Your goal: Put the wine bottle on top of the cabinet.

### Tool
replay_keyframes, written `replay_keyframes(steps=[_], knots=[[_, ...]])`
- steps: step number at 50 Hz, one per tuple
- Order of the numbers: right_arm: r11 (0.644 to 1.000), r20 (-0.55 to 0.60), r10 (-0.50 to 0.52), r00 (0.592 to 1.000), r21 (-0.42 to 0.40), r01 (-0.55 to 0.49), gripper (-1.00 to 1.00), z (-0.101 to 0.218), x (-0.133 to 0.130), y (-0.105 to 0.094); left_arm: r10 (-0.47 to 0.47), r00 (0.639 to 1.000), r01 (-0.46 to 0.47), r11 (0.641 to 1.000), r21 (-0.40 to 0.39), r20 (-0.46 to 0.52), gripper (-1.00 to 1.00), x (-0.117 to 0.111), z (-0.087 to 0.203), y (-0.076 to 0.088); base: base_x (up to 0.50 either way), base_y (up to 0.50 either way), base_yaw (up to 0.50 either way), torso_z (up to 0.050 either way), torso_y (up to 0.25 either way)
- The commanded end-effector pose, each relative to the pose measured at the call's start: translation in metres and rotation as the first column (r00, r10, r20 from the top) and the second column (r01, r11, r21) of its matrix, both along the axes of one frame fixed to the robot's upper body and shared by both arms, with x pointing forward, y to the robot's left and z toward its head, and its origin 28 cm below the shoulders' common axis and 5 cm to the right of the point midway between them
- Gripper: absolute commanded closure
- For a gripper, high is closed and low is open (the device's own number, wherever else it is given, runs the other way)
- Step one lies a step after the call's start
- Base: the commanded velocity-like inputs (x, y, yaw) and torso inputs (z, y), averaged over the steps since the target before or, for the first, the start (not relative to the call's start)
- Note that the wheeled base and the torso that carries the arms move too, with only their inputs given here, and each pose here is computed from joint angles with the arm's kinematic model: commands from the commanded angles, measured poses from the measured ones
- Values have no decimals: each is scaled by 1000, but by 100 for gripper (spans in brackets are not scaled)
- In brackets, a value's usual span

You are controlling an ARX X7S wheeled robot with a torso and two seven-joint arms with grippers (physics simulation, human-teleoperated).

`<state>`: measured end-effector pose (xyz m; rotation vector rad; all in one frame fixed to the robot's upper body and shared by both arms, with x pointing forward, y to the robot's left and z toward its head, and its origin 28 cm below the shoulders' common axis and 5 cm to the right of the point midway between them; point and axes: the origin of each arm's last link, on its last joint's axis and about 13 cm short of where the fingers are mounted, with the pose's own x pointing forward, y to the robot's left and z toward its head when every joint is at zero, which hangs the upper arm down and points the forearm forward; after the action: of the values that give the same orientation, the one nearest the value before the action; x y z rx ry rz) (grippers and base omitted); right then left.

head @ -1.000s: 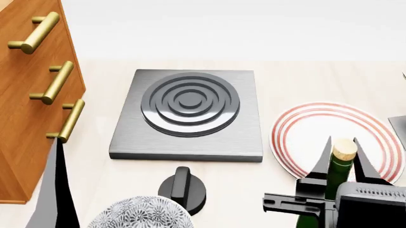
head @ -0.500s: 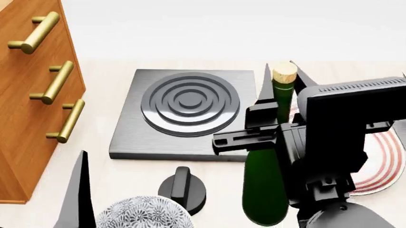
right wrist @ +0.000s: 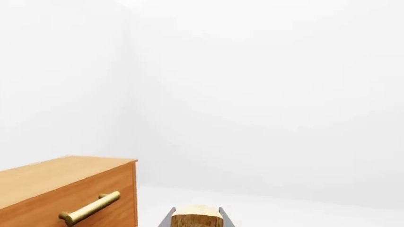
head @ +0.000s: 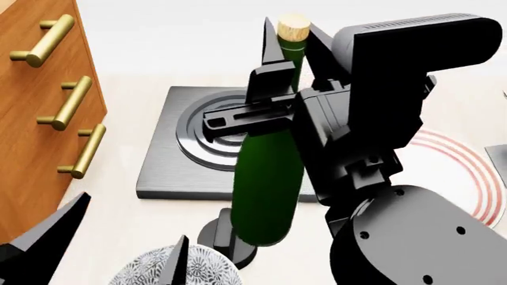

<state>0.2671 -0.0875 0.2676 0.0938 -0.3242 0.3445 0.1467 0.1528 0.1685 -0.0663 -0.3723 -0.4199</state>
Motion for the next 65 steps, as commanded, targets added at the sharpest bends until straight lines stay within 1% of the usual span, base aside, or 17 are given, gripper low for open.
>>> replay_keyframes(steps=[1,4,10,12,19,25,27,28,30,34,44,47,52,58,65], knots=[[999,47,39,998,0,-39,100,14,0,10,-118,990,118,993,-1,-75,-100,1,-5,-16,0,0,0,0,0],[999,50,52,997,2,-52,100,14,0,13,-151,984,153,988,8,-93,-100,7,-3,-21,0,0,0,0,0],[997,51,71,996,1,-72,100,13,-1,17,-180,978,182,983,11,-102,-100,18,5,-26,0,0,0,0,0],[997,50,78,996,3,-78,100,11,-1,19,-199,974,203,979,28,-108,-100,22,7,-28,0,0,0,0,0],[996,46,93,995,5,-94,100,8,0,23,-208,973,214,975,55,-98,-100,37,15,-35,0,0,0,0,1],[995,39,98,994,7,-98,100,4,1,23,-176,979,186,978,90,-107,-100,62,19,-35,0,0,0,0,0],[995,36,100,994,7,-100,100,3,0,24,-156,980,170,979,116,-121,-100,68,17,-34,0,0,0,0,0],[995,36,100,994,9,-101,100,2,0,23,-130,983,148,980,133,-133,-100,72,16,-32,0,0,0,0,0],[995,36,100,994,12,-101,100,2,0,23,-108,983,128,982,138,-146,-100,78,15,-30,0,0,0,0,0],[995,35,98,995,19,-99,100,1,-1,22,-63,984,93,980,176,-167,-100,87,10,-26,0,0,0,0,3],[995,40,93,995,33,-95,100,3,-2,20,-6,970,65,969,237,-242,-100,100,-1,-26,0,0,0,0,0],[995,41,93,995,33,-94,100,3,-3,19,9,968,56,966,253,-251,-100,102,-3,-26,0,0,0,0,0],[995,42,91,995,35,-92,100,4,-3,19,23,960,65,952,301,-279,-100,105,-6,-27,0,0,0,0,2],[995,40,91,995,37,-92,100,2,-3,19,21,957,73,946,314,-288,-100,106,-8,-27,0,0,0,0,0],[995,36,91,995,36,-92,100,0,-2,20,15,958,78,947,311,-287,-100,106,-7,-28,0,0,0,0,0]])
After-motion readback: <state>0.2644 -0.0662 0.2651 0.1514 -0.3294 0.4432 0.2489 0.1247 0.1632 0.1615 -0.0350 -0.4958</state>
